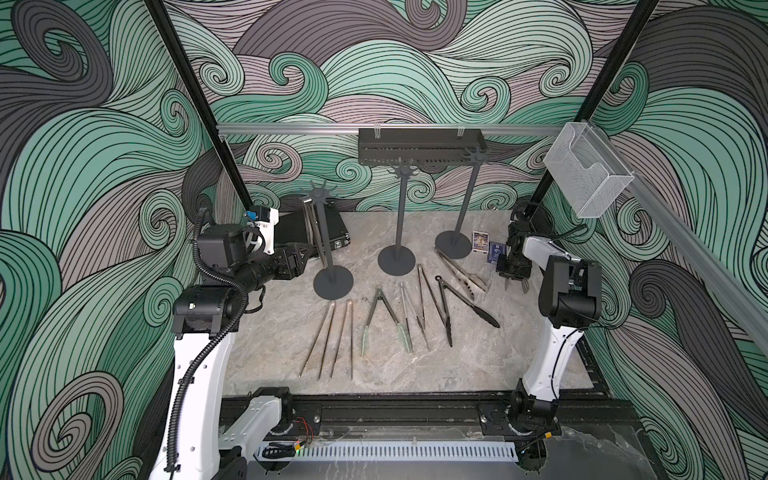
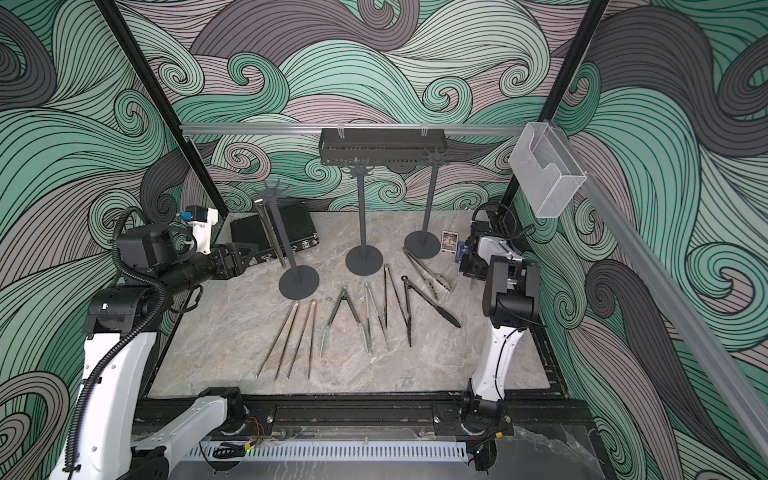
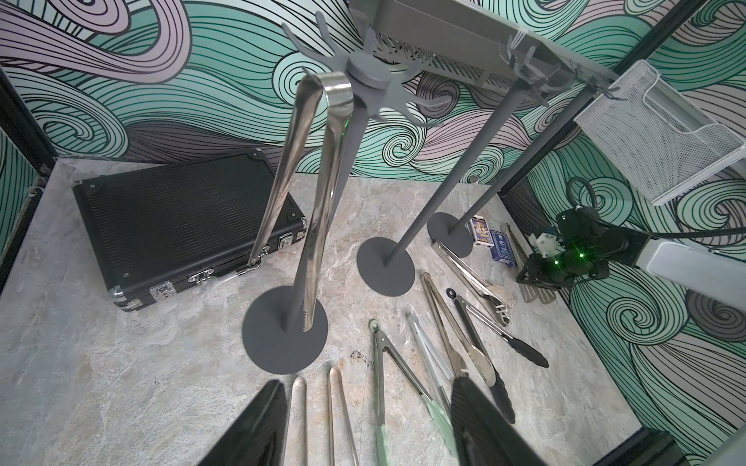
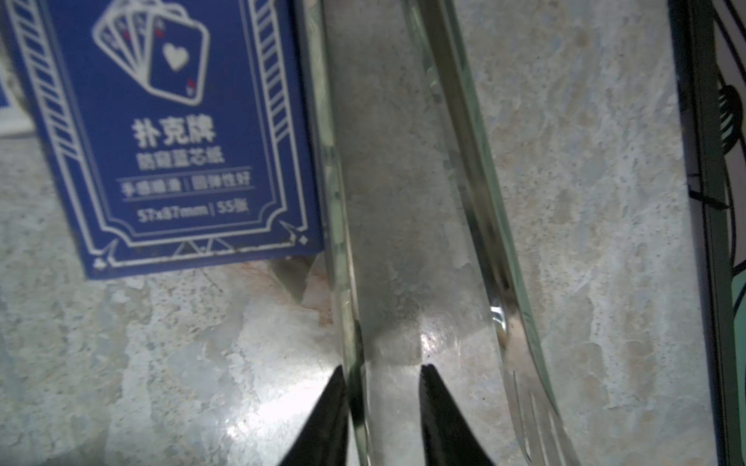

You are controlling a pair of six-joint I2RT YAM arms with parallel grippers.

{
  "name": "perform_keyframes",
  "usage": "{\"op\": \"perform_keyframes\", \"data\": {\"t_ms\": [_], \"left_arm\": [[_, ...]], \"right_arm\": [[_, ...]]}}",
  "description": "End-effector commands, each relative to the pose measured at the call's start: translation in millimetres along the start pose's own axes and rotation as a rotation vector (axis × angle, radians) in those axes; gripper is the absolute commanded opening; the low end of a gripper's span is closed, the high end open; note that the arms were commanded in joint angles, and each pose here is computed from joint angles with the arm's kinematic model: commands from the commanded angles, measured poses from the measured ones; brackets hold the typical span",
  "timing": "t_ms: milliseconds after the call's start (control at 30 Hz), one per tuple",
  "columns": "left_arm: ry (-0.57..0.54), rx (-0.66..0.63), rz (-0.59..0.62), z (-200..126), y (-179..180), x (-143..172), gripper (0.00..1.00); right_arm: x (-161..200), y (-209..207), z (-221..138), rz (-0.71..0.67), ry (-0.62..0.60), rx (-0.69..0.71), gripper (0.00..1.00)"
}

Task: Hang food tongs on kitchen utensil racks
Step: Pick up the food tongs from the center of the board.

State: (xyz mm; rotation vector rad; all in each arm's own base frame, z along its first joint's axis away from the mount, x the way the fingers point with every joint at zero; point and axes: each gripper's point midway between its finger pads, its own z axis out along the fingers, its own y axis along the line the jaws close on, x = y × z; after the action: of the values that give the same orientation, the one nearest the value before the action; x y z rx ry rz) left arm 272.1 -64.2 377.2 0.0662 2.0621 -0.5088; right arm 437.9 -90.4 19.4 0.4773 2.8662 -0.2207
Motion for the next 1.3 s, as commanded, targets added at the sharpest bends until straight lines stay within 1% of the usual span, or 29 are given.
{"op": "perform_keyframes", "data": {"t_ms": [0, 67, 200, 400, 600, 700, 933, 1100, 1267], "left_arm": [[-0.024, -0.006, 0.030, -7, -4, -8, 0.65], [-0.021, -0.008, 0.030, -7, -3, -8, 0.65], [-0.021, -0.010, 0.035, -7, -3, -7, 0.65], [-0.024, -0.017, 0.040, -8, -2, -8, 0.65], [-0.032, -0.015, 0.044, -12, -4, -9, 0.65], [-0.046, -0.014, 0.047, -16, -6, -12, 0.65], [-0.086, -0.005, 0.041, -27, -13, -20, 0.65], [-0.102, 0.000, 0.040, -35, -16, -22, 0.65], [-0.113, -0.010, 0.057, -44, -19, -23, 0.65]], "right_arm": [[-2, 2, 2, 0.000, 0.012, -0.010, 0.26], [-2, 1, 5, 0.000, 0.018, -0.008, 0.21], [0, 0, 6, 0.000, 0.028, -0.007, 0.15], [8, -5, 4, 0.005, 0.042, 0.001, 0.00], [13, -8, -12, 0.020, 0.022, -0.007, 0.00], [12, -7, -33, 0.023, -0.013, -0.030, 0.00], [15, 3, -103, -0.009, -0.135, -0.124, 0.00], [26, 23, -161, -0.111, -0.267, -0.179, 0.00], [41, 52, -234, -0.270, -0.463, -0.245, 0.00]]}}
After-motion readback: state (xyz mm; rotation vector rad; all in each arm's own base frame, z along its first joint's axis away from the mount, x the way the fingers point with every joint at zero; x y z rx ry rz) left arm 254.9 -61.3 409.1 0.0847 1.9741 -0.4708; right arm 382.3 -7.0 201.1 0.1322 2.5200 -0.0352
